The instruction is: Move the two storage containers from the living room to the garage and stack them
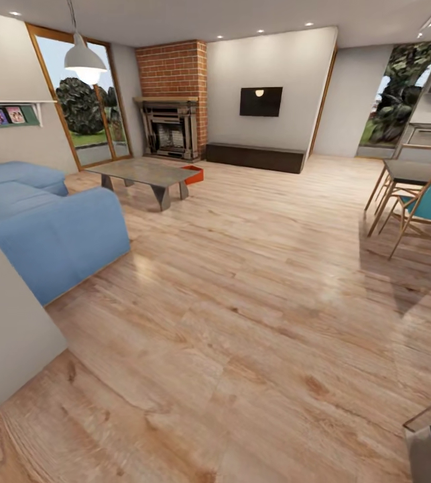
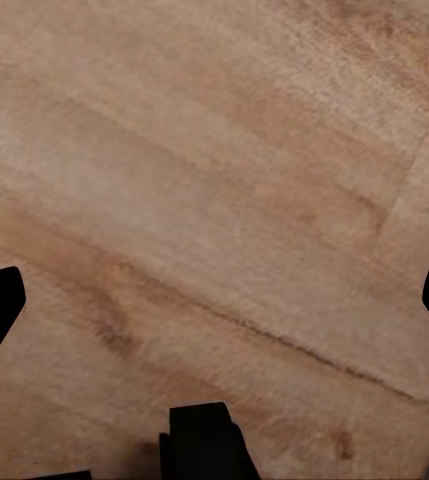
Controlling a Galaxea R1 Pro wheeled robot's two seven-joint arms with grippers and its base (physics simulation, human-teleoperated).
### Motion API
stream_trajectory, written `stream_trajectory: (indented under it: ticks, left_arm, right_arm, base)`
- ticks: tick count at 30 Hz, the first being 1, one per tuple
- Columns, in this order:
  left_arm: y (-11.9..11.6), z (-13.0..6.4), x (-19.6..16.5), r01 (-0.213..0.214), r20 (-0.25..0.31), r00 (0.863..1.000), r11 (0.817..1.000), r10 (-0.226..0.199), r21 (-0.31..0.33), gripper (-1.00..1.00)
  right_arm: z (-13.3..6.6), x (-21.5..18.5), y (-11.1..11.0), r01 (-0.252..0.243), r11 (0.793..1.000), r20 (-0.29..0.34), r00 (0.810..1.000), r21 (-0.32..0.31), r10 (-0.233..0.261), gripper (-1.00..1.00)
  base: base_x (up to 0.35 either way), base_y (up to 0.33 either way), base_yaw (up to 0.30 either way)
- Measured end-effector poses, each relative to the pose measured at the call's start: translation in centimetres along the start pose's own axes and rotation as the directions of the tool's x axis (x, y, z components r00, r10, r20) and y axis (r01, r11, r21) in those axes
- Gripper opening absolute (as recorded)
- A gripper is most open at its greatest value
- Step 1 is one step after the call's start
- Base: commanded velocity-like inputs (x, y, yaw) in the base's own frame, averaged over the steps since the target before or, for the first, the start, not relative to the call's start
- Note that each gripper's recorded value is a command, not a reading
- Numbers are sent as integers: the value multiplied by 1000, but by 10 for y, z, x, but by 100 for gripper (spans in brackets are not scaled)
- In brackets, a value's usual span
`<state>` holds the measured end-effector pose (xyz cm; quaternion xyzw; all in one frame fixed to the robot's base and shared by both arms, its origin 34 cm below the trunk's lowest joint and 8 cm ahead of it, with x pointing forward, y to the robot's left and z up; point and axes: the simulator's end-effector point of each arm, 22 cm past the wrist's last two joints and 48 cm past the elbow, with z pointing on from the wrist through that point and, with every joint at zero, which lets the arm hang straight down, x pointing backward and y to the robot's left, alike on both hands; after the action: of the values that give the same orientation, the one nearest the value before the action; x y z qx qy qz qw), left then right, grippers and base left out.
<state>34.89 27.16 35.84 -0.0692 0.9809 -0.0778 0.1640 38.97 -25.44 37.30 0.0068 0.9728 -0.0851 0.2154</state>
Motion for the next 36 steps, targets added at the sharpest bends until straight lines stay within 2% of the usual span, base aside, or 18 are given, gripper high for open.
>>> stream_trajectory:
  ticks: [36]
  left_arm:
    - [-1,0,0,-1,-1,1000,1000,1,1,100]
  right_arm:
    - [0,0,0,-1,1000,0,1000,1,1,100]
  base:
    - [328,-6,0]
